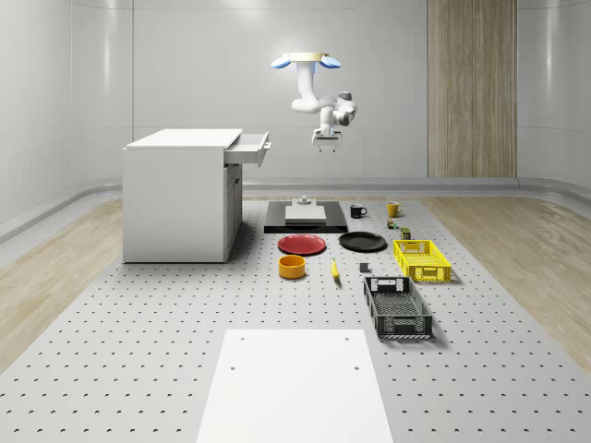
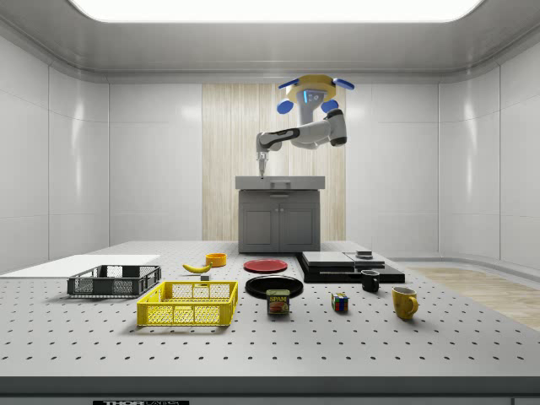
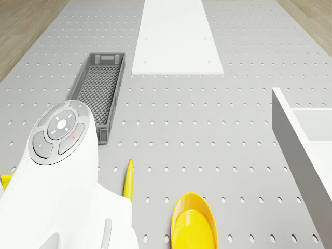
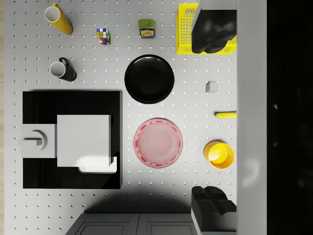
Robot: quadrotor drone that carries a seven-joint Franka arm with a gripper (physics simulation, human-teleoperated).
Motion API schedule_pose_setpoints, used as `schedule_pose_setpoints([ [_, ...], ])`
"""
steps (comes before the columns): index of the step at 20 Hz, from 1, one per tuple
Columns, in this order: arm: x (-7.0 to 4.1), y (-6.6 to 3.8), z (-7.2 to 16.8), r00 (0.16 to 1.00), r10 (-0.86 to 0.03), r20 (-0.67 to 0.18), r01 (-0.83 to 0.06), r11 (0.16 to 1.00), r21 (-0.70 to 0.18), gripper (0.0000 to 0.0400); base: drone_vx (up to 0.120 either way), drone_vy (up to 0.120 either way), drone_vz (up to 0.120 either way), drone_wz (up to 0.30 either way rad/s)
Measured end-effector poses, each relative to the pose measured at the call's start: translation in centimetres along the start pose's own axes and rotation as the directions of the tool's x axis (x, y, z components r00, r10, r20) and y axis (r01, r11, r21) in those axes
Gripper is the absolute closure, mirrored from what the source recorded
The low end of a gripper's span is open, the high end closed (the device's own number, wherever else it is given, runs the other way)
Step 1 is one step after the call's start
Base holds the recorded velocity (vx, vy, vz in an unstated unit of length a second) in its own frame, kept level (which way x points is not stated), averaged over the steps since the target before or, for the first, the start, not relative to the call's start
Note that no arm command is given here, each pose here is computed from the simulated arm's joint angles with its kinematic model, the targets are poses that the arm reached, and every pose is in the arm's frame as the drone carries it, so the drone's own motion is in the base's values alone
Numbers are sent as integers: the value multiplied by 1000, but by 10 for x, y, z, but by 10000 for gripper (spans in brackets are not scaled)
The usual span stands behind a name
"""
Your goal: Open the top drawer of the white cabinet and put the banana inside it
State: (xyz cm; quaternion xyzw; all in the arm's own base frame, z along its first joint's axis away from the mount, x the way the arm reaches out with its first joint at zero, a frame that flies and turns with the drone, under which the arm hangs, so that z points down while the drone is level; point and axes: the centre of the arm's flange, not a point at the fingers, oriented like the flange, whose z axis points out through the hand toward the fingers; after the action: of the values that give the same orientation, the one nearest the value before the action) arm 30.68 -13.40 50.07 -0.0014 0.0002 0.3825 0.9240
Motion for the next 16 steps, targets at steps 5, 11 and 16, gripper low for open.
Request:
schedule_pose_setpoints([
  [5, 0, 0, 0, 1000, 0, 0, 0, 1000, 0, 0, 120, 0, 0, 0],
  [11, 0, 0, 0, 1000, 0, 0, 0, 1000, 0, 0, 120, 0, -107, 0],
  [16, 0, 0, 0, 1000, 0, 0, 0, 1000, 0, 0, 120, 0, -120, 0],
])
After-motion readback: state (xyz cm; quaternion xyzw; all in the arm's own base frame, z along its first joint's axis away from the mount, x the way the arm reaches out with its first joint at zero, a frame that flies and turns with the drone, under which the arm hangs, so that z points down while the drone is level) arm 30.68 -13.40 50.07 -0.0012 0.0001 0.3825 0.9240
